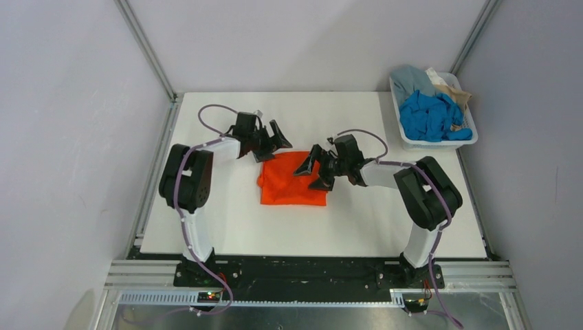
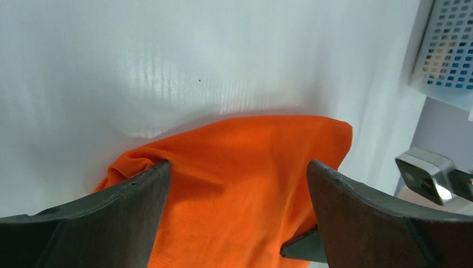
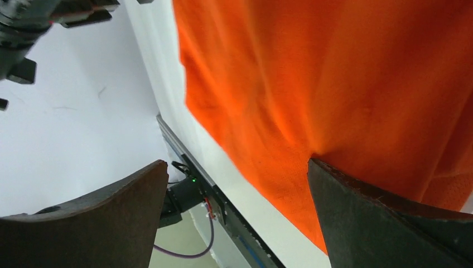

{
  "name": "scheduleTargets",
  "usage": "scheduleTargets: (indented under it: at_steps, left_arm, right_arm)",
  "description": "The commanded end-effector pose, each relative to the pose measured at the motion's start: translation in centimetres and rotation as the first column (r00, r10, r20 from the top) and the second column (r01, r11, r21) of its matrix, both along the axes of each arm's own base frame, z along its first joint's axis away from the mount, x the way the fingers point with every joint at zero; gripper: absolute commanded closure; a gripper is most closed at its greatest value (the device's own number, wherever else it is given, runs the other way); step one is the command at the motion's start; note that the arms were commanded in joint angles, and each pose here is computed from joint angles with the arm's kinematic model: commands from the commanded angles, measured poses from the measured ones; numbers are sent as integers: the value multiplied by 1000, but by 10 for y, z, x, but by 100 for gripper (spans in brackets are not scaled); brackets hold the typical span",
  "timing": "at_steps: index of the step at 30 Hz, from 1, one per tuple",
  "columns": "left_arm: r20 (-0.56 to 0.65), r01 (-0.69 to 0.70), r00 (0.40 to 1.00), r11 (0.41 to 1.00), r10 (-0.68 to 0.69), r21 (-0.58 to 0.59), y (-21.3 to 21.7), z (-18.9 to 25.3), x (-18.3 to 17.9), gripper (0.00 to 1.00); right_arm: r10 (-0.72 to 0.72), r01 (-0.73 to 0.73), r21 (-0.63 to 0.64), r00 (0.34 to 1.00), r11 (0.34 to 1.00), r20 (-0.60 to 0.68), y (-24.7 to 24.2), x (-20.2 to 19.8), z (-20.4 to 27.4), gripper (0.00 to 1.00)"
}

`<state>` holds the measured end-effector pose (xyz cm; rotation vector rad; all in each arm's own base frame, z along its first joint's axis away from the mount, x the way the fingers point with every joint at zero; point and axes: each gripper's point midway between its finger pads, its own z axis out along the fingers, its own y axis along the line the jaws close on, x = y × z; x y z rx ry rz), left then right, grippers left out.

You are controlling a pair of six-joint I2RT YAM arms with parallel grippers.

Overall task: Fold and stack the t-shirts
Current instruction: Smooth out wrinkles on the folded tshirt, then put the neatly folded tshirt into the corner of the board with the left arm

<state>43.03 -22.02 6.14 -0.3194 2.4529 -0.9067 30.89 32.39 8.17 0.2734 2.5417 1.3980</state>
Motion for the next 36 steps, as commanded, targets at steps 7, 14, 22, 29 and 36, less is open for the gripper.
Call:
scheduleTargets:
  at_steps: [7,14,22,29,36]
  left_arm:
    - [-88,-66,994,996,70,55,36,-50,8,0]
    - [90,57,994,998,-55,-19,17,22,25,0]
    - [262,-69,964,995,47,76,46,96,-3,0]
    - [123,-71,991,988,53,141,57,37,-41,0]
    - [-2,2,1000,980,-2,200,50,-18,-62,0]
  right_arm:
    - [-20,16,-65,998,998,-64,-40,-26,-61,1]
    - [-20,18,21,997,1000,80,-33,-14,-10,1]
    - [-72,66,29,949,997,308,-39,10,73,0]
    - [-61,51,37,945,998,321,-26,47,67,1]
    - [-78,85,-19,967,996,243,-31,75,9,1]
